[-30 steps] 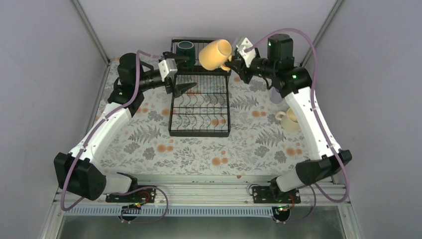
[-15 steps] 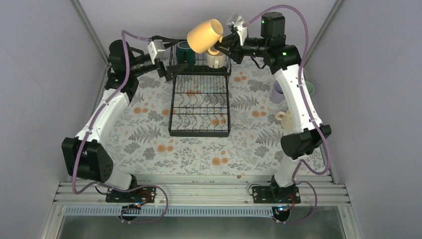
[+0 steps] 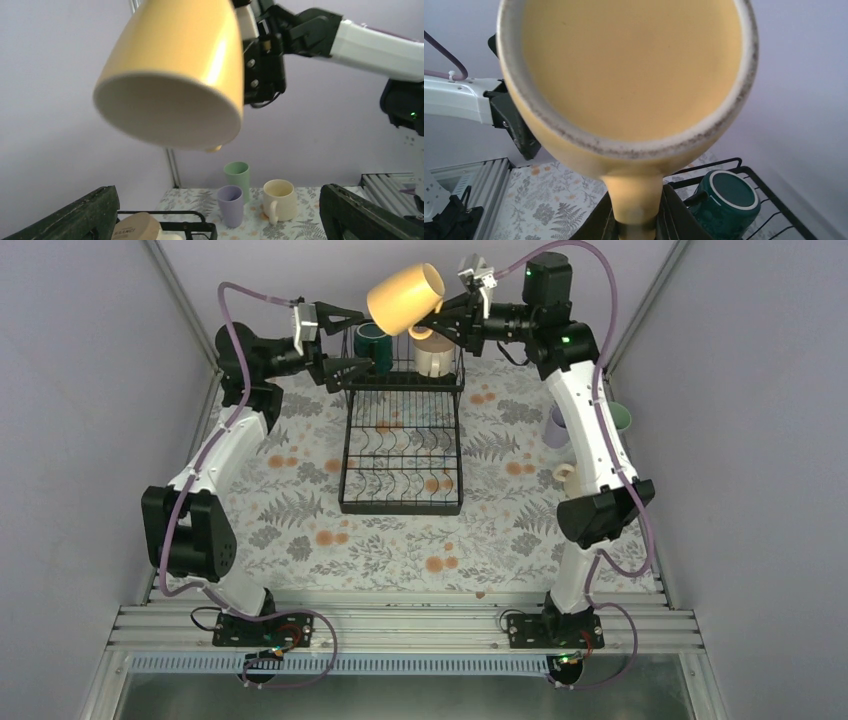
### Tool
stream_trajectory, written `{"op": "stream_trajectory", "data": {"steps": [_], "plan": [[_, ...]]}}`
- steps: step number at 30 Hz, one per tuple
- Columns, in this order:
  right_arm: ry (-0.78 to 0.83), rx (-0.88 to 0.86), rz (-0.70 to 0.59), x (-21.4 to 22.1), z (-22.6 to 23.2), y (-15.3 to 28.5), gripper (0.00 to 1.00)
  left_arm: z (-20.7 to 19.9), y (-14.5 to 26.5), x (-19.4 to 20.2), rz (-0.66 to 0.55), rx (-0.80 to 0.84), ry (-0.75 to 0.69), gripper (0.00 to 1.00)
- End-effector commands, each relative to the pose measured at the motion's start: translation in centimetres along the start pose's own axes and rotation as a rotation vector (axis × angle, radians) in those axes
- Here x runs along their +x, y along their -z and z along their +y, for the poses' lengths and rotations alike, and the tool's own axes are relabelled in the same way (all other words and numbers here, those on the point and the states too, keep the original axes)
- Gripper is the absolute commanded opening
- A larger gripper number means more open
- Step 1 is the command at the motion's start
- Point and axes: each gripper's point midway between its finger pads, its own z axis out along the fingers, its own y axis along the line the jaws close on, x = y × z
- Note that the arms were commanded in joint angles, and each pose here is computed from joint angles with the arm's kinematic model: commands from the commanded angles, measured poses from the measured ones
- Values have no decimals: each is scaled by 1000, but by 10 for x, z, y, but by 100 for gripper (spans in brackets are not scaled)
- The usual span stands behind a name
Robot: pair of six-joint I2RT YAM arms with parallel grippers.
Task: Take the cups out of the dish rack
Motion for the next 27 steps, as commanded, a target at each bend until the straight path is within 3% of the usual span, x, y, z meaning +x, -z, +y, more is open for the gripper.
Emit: {"op": "stream_trajectory", "data": {"steps": [1, 5, 9, 27], "plan": [[38, -76, -65, -20, 9, 2, 3, -16, -2, -24, -50, 82, -32, 97], [17, -121, -64, -15, 18, 3, 3, -19, -4, -24, -47, 120, 3, 81], [28, -87, -59, -14, 16, 5, 3, -27, -3, -25, -64, 155, 29, 75], [13, -123, -65, -11, 16, 1, 3, -31, -29, -24, -80, 238, 95, 72]]}}
